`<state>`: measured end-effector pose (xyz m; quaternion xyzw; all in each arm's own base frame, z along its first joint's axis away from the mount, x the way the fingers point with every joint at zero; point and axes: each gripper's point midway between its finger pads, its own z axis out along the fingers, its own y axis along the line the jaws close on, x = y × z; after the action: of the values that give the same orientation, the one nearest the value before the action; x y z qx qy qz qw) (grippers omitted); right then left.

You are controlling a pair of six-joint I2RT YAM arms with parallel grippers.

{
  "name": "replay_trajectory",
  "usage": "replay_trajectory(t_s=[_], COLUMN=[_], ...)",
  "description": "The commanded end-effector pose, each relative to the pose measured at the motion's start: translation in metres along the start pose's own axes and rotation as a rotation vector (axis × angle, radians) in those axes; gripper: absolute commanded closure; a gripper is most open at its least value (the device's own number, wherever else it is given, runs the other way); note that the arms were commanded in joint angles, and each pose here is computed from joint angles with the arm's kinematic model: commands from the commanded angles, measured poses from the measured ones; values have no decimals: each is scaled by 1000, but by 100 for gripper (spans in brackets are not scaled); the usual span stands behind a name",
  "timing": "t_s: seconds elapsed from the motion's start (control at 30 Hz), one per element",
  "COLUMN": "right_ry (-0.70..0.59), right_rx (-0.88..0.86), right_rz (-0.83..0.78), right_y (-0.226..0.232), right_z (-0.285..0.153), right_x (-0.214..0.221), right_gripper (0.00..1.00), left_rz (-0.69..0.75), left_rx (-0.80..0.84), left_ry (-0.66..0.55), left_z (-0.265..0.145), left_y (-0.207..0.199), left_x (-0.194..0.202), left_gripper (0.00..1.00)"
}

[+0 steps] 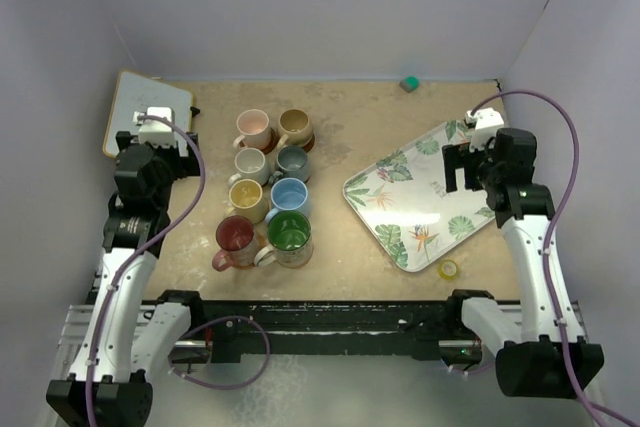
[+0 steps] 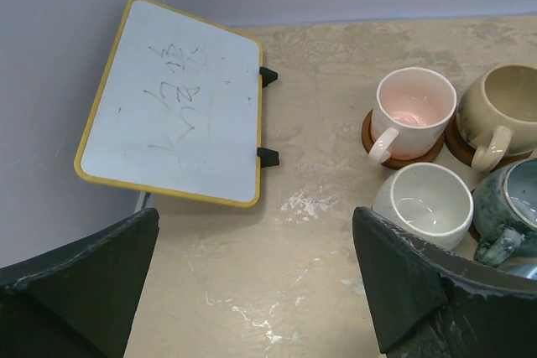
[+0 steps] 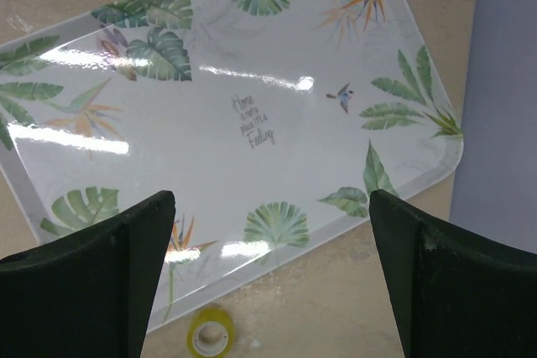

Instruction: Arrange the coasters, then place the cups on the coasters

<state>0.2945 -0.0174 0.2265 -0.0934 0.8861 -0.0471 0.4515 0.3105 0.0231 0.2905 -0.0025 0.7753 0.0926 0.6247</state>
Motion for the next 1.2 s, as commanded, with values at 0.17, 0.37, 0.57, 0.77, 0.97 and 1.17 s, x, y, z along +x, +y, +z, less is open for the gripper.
replay_trajectory(t_s=[0.17,0.37,0.57,0.77,0.97,1.17], right_ry=[-121,-179,-205,-207,-214,-212], right_rx=[102,118,107,109,117,138], right_rz=[40,20,-26,-28,-31,-30], right_y=[-13,-15,-13,-13,-14,-18], right_z=[-17,-31,-34,-36,-38,-39], right_x=[-12,-16,-18,-18,-18,-17], right_gripper=[0,0,0,0,0,0], left_rz=[-85,-57,-37,-15,-9,-10], left_rx=[30,33,9,58,52,53], left_ry=[-105,-90,-50,-102,-115,-104], left_z=[-16,-14,-7,-24,-31,-29], left_y=[2,2,5,0,2,2], left_x=[-8,-4,10,0,-3,-2], left_gripper=[6,6,4,4,4,4])
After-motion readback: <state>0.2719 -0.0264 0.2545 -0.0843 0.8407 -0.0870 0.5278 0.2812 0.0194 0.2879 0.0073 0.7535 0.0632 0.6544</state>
